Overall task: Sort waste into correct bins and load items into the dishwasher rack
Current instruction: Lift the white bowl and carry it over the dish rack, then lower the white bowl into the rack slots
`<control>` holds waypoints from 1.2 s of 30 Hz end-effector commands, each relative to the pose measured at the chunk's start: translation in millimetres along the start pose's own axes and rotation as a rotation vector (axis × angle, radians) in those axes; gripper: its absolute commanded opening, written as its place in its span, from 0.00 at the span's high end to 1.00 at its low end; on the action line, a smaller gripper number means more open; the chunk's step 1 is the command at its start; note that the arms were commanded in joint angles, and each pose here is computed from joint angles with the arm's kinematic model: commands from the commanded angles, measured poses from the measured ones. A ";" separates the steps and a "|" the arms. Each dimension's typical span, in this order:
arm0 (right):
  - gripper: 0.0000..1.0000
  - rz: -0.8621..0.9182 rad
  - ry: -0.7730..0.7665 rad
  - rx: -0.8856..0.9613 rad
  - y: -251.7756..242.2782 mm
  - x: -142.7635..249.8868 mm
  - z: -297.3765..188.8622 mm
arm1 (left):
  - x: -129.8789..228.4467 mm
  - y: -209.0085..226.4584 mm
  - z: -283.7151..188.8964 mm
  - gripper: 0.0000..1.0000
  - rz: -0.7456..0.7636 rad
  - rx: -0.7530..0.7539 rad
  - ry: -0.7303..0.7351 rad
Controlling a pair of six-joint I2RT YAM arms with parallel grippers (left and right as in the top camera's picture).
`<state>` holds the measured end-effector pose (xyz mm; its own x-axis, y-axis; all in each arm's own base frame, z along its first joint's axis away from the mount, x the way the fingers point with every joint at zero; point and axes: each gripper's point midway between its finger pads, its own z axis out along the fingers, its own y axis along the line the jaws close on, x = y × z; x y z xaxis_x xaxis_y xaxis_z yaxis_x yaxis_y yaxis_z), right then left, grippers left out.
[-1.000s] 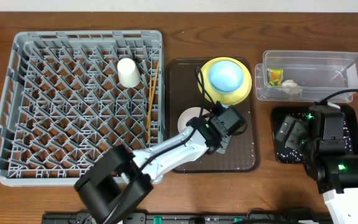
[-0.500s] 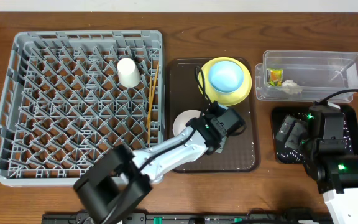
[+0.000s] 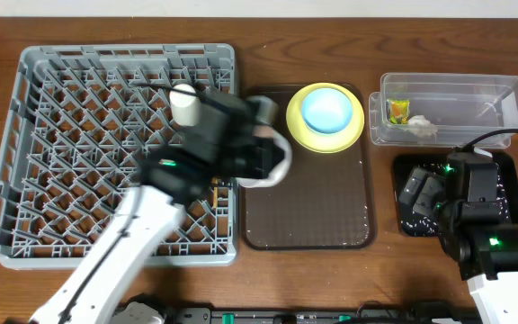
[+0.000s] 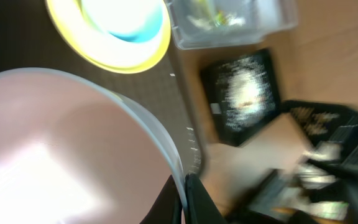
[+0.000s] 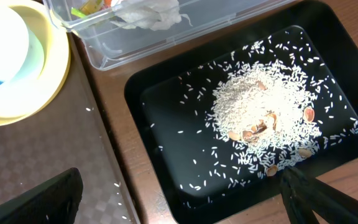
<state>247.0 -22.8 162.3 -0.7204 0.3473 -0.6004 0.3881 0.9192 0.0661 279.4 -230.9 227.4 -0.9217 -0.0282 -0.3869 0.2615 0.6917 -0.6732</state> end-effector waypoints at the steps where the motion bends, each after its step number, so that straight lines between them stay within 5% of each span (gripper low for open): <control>1: 0.01 -0.004 -0.009 0.014 -3.0 -2.7 -0.9 | 4.6 -17.4 -33.3 0.94 -0.073 0.264 0.085; 14: 0.01 -0.004 -0.009 0.014 -3.0 -2.7 -0.9 | 31.5 40.4 -71.0 0.94 -0.262 0.595 0.054; 24: 0.01 -0.004 -0.009 0.014 -3.0 -2.7 -0.9 | 36.6 103.9 -82.2 0.94 -0.414 0.555 -0.117; 36: 0.01 -0.004 -0.009 0.014 -3.0 -2.7 -0.9 | 43.3 98.9 -83.3 0.94 -0.446 0.627 -0.115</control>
<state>247.0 -22.8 162.3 -0.7204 0.3473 -0.6004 0.3881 0.9192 0.0661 242.0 -104.2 193.0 -0.9519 -0.3054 -0.0260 -0.0007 0.0872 -0.9962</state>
